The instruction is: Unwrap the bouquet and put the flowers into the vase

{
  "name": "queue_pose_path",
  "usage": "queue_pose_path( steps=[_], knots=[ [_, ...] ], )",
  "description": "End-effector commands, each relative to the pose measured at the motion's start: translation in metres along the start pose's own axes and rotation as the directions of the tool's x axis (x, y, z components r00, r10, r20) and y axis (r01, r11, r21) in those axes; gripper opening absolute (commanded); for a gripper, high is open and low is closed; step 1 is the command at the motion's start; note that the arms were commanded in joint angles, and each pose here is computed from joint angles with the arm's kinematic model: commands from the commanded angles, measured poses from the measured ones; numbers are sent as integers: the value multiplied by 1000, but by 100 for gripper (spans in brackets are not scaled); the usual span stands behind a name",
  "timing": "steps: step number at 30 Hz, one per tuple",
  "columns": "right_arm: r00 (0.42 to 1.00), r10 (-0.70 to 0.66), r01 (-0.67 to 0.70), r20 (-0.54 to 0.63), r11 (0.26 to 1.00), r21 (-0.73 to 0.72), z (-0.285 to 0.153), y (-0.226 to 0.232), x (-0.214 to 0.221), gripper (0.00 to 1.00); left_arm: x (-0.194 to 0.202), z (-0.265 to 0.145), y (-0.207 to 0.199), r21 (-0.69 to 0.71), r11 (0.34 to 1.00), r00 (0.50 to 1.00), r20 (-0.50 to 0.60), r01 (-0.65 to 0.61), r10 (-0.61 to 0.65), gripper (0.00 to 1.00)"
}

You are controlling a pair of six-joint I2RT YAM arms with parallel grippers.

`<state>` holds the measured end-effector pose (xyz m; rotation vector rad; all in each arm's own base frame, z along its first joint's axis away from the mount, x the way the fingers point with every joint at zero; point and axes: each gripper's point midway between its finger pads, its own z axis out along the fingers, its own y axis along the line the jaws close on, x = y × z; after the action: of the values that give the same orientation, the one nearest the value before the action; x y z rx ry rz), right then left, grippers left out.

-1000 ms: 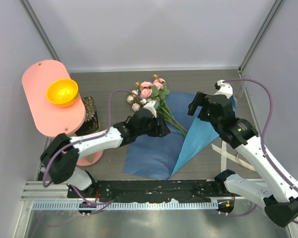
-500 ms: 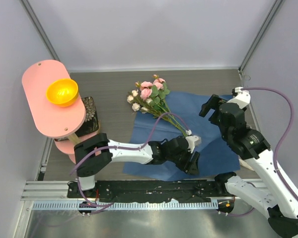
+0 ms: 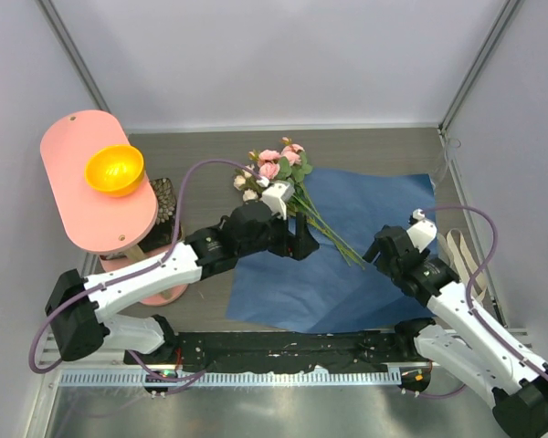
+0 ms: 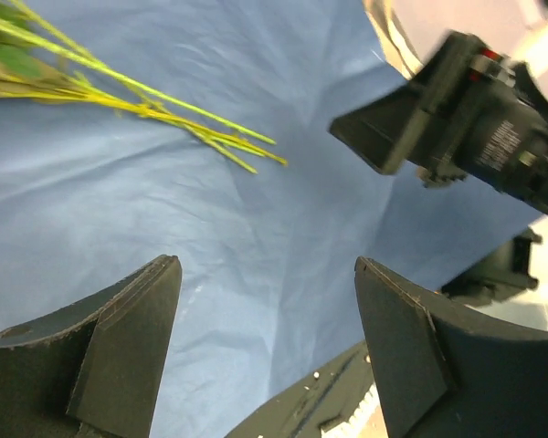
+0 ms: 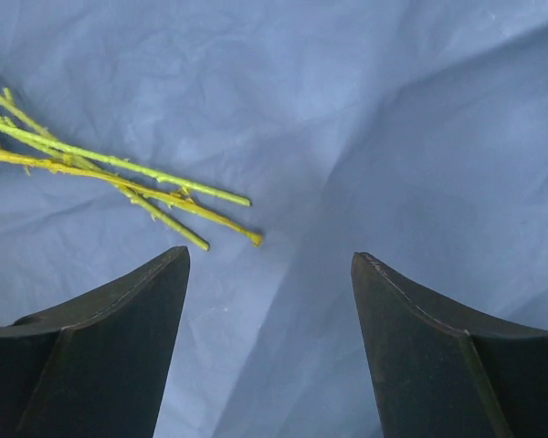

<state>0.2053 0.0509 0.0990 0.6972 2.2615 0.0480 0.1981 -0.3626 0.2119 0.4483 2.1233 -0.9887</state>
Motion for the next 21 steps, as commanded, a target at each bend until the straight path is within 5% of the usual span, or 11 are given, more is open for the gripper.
queue_pose_path(
  steps=[1,7,8,12,18,21],
  knots=[
    [981,-137,157,136,977,-143,-1,36,-34,79,-1,-7,31,-110,993,999,-26,30,-33,82],
    [920,-348,389,180,865,-317,11,129,-61,81,10,-12,35,-102,990,995,-9,95,-97,83],
    [884,-412,466,222,815,-344,16,149,-68,68,14,-17,37,-104,988,993,-7,113,-115,83],
    [757,-647,634,92,692,-344,81,181,-37,43,21,-30,38,-86,986,989,6,145,-145,83],
    [574,-814,779,82,513,-360,130,209,-24,47,36,-44,46,-81,980,984,14,180,-179,84],
    [529,-844,807,86,469,-359,140,214,-14,47,40,-45,45,-72,981,983,6,181,-181,84]
  ],
)
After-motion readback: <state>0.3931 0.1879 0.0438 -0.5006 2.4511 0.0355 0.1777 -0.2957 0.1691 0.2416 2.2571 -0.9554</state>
